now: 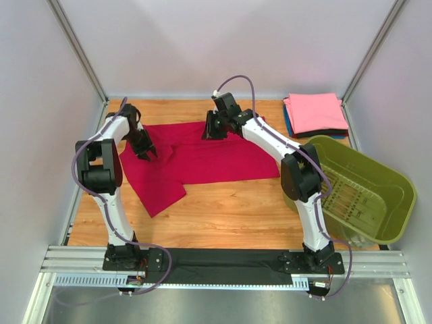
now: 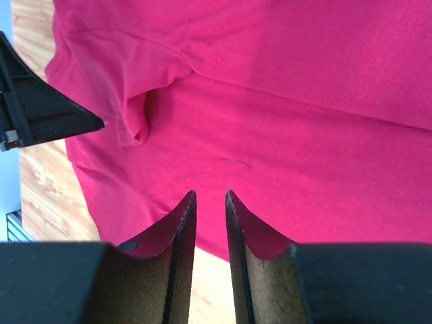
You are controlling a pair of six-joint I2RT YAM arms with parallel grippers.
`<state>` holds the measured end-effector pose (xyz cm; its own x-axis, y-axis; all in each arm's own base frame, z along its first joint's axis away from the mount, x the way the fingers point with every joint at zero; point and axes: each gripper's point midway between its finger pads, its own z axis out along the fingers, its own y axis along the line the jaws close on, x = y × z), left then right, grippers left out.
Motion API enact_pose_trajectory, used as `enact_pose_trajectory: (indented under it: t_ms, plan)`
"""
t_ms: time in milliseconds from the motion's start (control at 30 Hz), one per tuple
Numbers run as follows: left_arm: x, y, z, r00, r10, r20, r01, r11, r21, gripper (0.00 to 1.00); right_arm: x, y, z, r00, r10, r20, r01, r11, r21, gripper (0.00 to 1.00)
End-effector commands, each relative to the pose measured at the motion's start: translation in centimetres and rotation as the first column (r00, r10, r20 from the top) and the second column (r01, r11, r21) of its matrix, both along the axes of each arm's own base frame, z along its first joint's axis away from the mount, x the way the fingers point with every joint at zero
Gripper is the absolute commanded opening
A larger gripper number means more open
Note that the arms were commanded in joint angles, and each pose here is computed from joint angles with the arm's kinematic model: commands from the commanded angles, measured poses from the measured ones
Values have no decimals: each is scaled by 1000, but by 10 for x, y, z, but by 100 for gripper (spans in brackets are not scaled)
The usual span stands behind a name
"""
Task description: Fold and stack the t-shirts
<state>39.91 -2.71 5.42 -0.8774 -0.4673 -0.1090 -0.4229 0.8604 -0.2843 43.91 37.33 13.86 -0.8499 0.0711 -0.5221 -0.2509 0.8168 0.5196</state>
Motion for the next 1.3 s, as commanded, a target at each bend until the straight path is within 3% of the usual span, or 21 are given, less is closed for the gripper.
enact_pose_trajectory:
  t_ms: [0, 133, 467, 733, 1033, 1267]
  plan:
    - [9, -7, -7, 999, 37, 12, -36, 998, -51, 42, 11, 5, 24, 998, -4, 60, 2, 999, 32, 26]
    - [6, -7, -10, 998, 57, -16, -58, 997, -42, 40, 11, 4, 19, 999, -11, 51, 10, 1000, 25, 25]
    - [-20, 4, -21, 984, 87, -155, -68, 990, 124, 33, 10, -2, 11, 999, -28, 43, 28, 1000, -3, 25]
    - [-7, -11, -19, 992, 81, -101, -71, 993, 98, 33, 2, -11, 11, 998, -28, 49, 30, 999, -23, 25]
    - [-11, -5, -30, 982, 94, -161, -72, 987, 141, 30, -2, -18, 12, 998, -35, 60, 37, 998, -41, 25]
    - [-13, -14, -34, 981, 67, -180, -39, 987, 155, 20, -3, -24, 15, 997, -35, 74, 40, 997, -59, 25]
